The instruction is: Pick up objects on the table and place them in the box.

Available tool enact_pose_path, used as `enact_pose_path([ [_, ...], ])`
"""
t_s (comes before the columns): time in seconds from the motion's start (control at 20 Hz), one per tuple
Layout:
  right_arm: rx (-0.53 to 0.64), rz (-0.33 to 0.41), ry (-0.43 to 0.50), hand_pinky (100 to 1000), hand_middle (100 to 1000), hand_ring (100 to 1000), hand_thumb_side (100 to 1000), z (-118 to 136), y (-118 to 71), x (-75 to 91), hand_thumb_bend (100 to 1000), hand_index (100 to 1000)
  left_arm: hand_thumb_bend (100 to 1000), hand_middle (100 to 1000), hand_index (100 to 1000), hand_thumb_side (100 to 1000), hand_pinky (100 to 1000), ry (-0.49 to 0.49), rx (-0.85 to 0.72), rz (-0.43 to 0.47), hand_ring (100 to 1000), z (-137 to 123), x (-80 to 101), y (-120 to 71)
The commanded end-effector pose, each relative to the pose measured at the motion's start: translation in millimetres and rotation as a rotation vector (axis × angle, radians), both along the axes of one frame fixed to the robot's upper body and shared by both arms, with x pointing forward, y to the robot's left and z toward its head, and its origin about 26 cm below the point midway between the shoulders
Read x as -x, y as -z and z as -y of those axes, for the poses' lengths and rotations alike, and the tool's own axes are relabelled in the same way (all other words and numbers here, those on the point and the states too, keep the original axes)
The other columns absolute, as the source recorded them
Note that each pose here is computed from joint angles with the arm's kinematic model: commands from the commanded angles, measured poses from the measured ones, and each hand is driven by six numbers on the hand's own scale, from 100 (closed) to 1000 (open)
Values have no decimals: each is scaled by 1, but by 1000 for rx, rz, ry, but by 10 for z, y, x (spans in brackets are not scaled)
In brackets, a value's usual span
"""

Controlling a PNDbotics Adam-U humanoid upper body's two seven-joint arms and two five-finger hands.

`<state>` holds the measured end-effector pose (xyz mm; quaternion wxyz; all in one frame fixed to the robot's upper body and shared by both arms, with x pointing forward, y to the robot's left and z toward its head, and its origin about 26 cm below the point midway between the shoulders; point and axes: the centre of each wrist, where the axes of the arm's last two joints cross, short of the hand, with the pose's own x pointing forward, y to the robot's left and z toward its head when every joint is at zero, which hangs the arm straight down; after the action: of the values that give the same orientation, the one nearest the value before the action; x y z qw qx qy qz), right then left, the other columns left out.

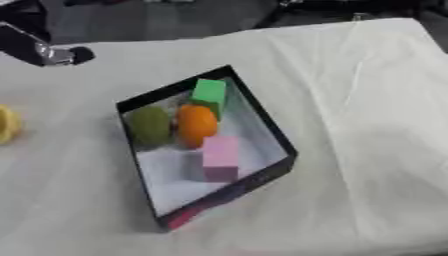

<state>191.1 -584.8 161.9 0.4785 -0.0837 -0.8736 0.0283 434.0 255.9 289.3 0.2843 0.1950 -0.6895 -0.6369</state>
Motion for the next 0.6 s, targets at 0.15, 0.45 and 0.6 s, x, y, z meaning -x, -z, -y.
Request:
enact_pose_path([
  [0.15,49,20,2,828,806,879,577,37,-167,9,100,819,488,815,870,471,842,-136,-38,-13,862,-615,137,-174],
  [0.45,43,5,9,827,807,879,580,35,-81,35,100,818,501,817,870,480,843,-307,-92,-115,864,-1126,157,74],
  [0.6,40,0,13,827,806,879,582,37,-49,45,100,818,515,821,872,525,845,-393,-121,-175,867,-1356,148,239],
])
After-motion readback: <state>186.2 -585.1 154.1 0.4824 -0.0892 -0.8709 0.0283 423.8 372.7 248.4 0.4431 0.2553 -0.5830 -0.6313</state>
